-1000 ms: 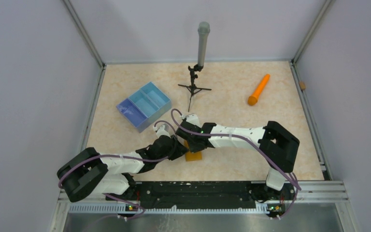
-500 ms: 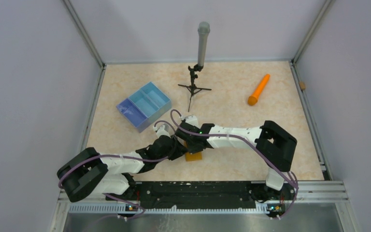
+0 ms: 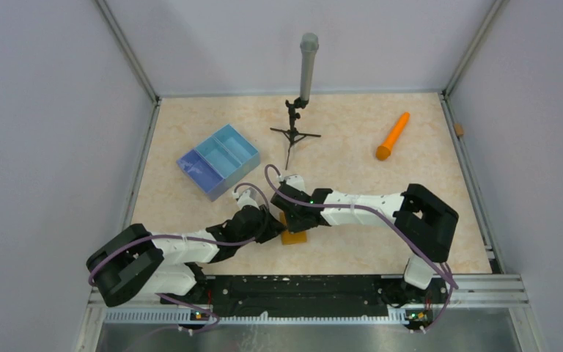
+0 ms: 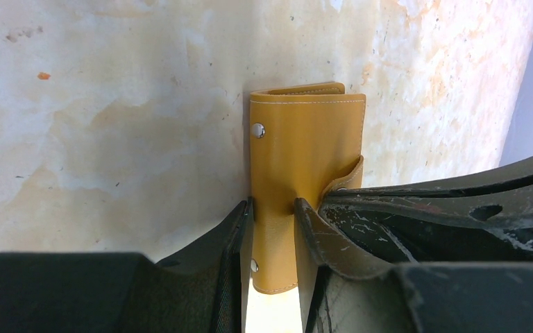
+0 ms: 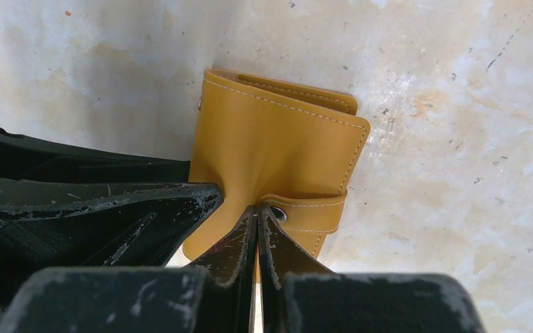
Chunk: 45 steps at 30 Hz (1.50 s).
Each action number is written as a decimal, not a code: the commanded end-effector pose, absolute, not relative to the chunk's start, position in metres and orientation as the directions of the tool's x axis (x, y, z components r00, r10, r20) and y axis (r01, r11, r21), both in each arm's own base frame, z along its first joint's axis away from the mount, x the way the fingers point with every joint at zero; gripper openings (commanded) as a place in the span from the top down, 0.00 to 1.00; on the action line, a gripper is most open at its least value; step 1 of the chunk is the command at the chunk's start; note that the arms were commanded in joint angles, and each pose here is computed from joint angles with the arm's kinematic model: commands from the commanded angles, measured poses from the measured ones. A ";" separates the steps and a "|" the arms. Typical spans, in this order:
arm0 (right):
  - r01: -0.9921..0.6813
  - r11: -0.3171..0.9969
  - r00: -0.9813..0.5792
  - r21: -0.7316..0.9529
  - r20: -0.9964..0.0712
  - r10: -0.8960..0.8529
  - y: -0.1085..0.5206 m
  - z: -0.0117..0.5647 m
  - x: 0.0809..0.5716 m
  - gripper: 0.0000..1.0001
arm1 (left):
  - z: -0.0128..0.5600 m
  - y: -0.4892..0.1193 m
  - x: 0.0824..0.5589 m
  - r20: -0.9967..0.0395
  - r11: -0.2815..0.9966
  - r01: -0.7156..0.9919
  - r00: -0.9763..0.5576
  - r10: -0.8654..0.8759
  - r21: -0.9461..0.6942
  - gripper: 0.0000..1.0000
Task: Put the credit cards into the card holder
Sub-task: Close the card holder at the center of the board.
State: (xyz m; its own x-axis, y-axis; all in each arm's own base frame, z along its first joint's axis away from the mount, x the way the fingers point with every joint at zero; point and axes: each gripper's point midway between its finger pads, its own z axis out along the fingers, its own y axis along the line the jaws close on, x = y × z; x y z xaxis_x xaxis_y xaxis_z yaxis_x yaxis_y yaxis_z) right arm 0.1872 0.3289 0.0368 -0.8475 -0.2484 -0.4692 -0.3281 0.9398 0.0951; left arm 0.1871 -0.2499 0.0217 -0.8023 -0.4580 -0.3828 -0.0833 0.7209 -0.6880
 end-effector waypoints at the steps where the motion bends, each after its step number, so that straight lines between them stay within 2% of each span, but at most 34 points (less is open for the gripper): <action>1: -0.309 0.940 -0.872 0.146 -0.439 -0.219 0.313 0.027 0.189 1.00 | -0.043 -0.189 0.146 -0.357 0.890 -0.174 -0.870 -0.340 -0.422 0.66; 7: -0.290 0.906 -0.900 0.308 -0.410 -0.149 0.314 0.016 0.187 1.00 | -0.044 -0.187 0.145 -0.358 0.891 -0.177 -0.869 -0.341 -0.418 0.66; 14: -0.224 0.882 -0.937 0.415 -0.340 -0.078 0.306 -0.012 0.174 1.00 | -0.044 -0.188 0.146 -0.357 0.893 -0.178 -0.871 -0.338 -0.413 0.66; 28: -0.071 0.860 -0.961 0.505 -0.265 0.077 0.269 -0.046 0.169 1.00 | -0.043 -0.189 0.150 -0.361 0.899 -0.187 -0.869 -0.340 -0.396 0.66; 38: 0.064 0.821 -0.972 0.567 -0.149 0.179 0.245 -0.082 0.153 1.00 | -0.042 -0.194 0.156 -0.359 0.898 -0.204 -0.864 -0.352 -0.389 0.66; 45: 0.124 0.820 -0.969 0.559 -0.109 0.221 0.234 -0.099 0.148 1.00 | -0.041 -0.196 0.159 -0.362 0.892 -0.215 -0.857 -0.368 -0.398 0.65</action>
State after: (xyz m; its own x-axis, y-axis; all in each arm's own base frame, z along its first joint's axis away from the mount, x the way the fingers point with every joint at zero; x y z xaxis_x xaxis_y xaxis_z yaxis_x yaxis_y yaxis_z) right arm 0.1973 0.3281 0.0175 -0.9407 0.2068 -0.2689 -0.1362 0.4958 0.8577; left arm 0.1941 -0.2538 0.0215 -0.8034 -0.4582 -0.3804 -0.1122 0.7438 -0.6589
